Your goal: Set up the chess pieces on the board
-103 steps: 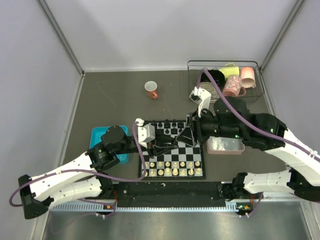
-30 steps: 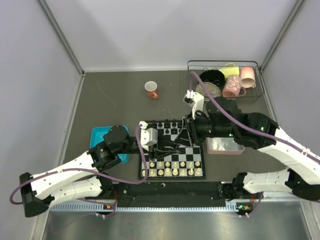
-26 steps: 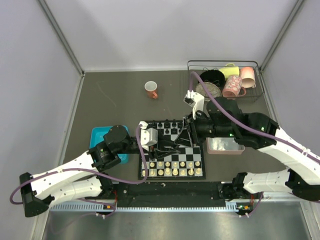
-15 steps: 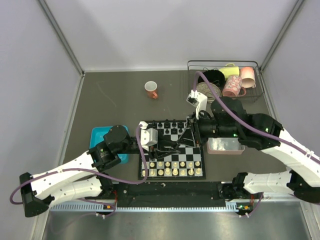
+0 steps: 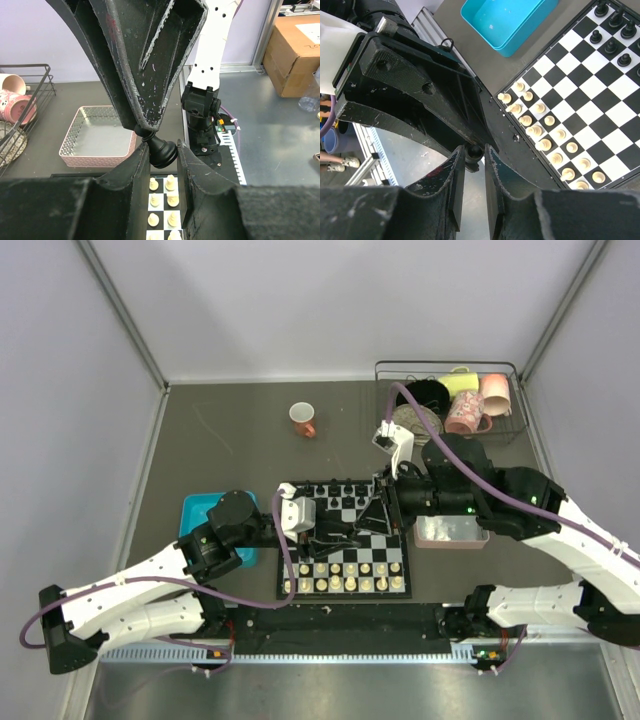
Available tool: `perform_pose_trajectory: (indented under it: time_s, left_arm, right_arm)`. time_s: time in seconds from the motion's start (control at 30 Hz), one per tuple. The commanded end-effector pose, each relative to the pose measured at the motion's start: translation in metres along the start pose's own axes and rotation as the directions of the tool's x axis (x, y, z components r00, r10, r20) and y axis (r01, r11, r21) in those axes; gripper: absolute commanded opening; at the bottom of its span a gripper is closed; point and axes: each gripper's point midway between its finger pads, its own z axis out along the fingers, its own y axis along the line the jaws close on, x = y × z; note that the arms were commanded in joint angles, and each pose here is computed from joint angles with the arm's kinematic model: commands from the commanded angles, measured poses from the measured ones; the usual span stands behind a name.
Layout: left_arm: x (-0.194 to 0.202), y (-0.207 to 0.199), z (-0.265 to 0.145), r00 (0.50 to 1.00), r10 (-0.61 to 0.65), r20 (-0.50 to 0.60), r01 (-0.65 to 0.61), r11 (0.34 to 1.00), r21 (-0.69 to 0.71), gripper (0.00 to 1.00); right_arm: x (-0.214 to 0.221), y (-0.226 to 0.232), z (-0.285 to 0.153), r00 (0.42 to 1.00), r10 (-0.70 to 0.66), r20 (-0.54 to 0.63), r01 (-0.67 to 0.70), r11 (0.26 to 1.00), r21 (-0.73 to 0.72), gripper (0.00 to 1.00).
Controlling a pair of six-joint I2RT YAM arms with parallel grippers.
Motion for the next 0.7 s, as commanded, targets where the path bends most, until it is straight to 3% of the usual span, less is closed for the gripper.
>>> perform_pose_trajectory:
  time_s: [0.0,0.17,0.3,0.47,0.57,0.67]
  left_arm:
    - [-0.0176,-0.0035,0.0026,0.998,0.039,0.043,-0.04,0.999,0.025,0.2]
    - [-0.0169,-0.0033,0.0026,0.998,0.038,0.042,-0.039,0.999,0.024,0.2]
    - [-0.016,-0.0025,0.0021,0.998,0.04,0.042,-0.04,0.999,0.018,0.21]
    - [-0.0156,-0.0001,0.0006,0.998,0.037,0.045,-0.037,0.999,-0.002,0.31]
    - [-0.0155,0.0017,-0.0007,0.998,0.036,0.05,-0.035,0.999,-0.018,0.42]
    - [-0.0161,0.0017,-0.0003,0.998,0.034,0.055,-0.033,0.999,-0.019,0.43]
  right_arm:
    - [-0.0085,0.0017,-0.0002,1.0,0.001,0.031,0.0,1.0,-0.015,0.2]
    - [-0.0078,0.0021,0.0042,1.0,0.003,0.022,-0.003,1.0,-0.018,0.14]
    - [-0.0088,0.0022,0.0047,1.0,0.001,0.024,-0.001,1.0,-0.018,0.01]
    - [-0.0117,0.0024,0.0,0.999,-0.001,0.041,0.002,1.0,-0.018,0.0]
    - [-0.0118,0.0029,-0.0024,0.999,-0.002,0.047,0.003,1.0,-0.021,0.0]
    - [-0.0108,0.0037,-0.0034,0.999,-0.003,0.046,0.004,1.0,-0.025,0.0]
